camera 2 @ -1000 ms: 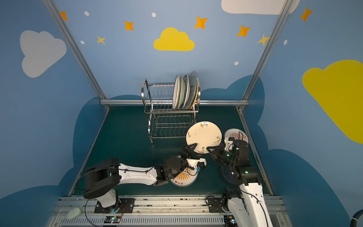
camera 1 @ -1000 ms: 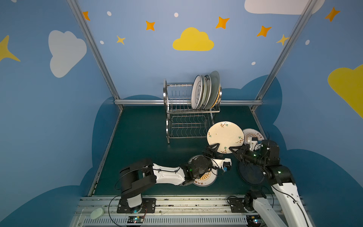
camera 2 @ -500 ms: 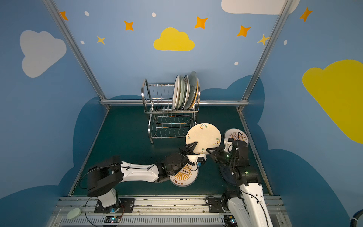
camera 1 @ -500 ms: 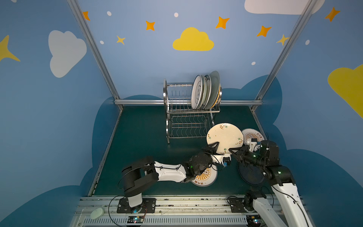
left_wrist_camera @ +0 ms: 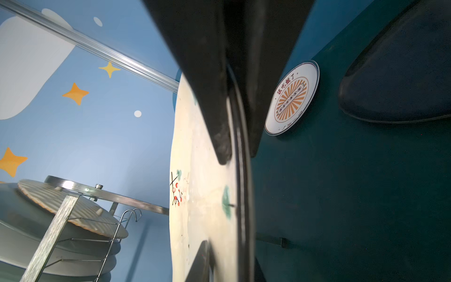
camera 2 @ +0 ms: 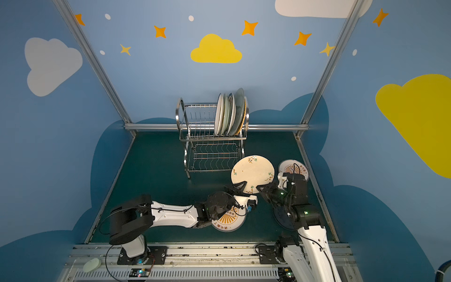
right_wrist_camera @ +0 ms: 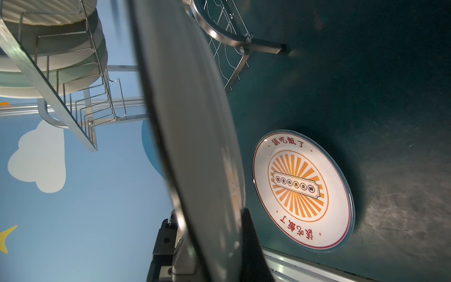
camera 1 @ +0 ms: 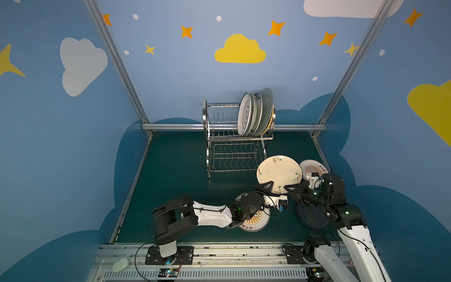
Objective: Load plates into a dish rack
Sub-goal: Place the plate on the dish rack.
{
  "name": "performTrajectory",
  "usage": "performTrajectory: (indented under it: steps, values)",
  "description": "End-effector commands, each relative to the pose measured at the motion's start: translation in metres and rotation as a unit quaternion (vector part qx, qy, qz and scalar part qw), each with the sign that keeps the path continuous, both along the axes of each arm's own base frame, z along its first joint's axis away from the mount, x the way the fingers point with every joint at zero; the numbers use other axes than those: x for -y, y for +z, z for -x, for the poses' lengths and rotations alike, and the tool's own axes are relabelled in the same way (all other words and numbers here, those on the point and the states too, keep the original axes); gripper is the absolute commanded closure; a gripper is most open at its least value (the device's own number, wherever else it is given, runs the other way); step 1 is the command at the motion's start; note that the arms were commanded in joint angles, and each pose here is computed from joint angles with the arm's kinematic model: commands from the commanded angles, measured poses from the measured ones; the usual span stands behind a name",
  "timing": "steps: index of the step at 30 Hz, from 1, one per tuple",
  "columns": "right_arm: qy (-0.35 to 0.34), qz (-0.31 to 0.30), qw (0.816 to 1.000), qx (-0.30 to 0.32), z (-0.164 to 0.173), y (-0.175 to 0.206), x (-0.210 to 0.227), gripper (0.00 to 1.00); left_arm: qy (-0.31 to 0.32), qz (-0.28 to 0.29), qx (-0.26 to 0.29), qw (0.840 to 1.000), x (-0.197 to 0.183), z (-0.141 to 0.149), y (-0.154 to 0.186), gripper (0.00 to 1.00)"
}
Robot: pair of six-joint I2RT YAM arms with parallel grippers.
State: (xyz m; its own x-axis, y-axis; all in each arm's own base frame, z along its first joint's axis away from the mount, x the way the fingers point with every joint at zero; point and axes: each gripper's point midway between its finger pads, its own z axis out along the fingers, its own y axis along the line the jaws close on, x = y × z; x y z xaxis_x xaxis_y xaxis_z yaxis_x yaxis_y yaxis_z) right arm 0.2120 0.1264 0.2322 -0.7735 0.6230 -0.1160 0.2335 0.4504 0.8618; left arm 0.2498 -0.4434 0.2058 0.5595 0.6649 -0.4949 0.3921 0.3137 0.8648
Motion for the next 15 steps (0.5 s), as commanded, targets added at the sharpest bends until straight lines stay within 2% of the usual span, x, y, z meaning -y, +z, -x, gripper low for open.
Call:
performTrajectory:
  steps: [1, 4, 6, 9, 15]
  values:
    - [0.029, -0.018, 0.992, 0.12, -0.011, 0.065, -0.01, 0.62, 0.009, 0.097, -0.027, 0.995, -0.012, 0.008, 0.044, 0.96]
    - [0.029, -0.008, 0.991, 0.134, -0.016, 0.072, -0.009, 0.38, 0.006, 0.103, -0.047, 0.994, -0.022, 0.018, 0.046, 0.96]
    - [0.028, 0.0, 0.989, 0.142, -0.021, 0.076, -0.009, 0.3, 0.003, 0.103, -0.058, 0.993, -0.028, 0.024, 0.047, 0.96]
    - [0.029, 0.009, 0.987, 0.156, -0.03, 0.084, -0.009, 0.22, 0.005, 0.114, -0.077, 0.99, -0.04, 0.032, 0.051, 0.96]
    - [0.034, 0.045, 0.98, 0.192, -0.04, 0.095, -0.007, 0.12, 0.008, 0.149, -0.133, 0.98, -0.076, 0.05, 0.066, 0.96]
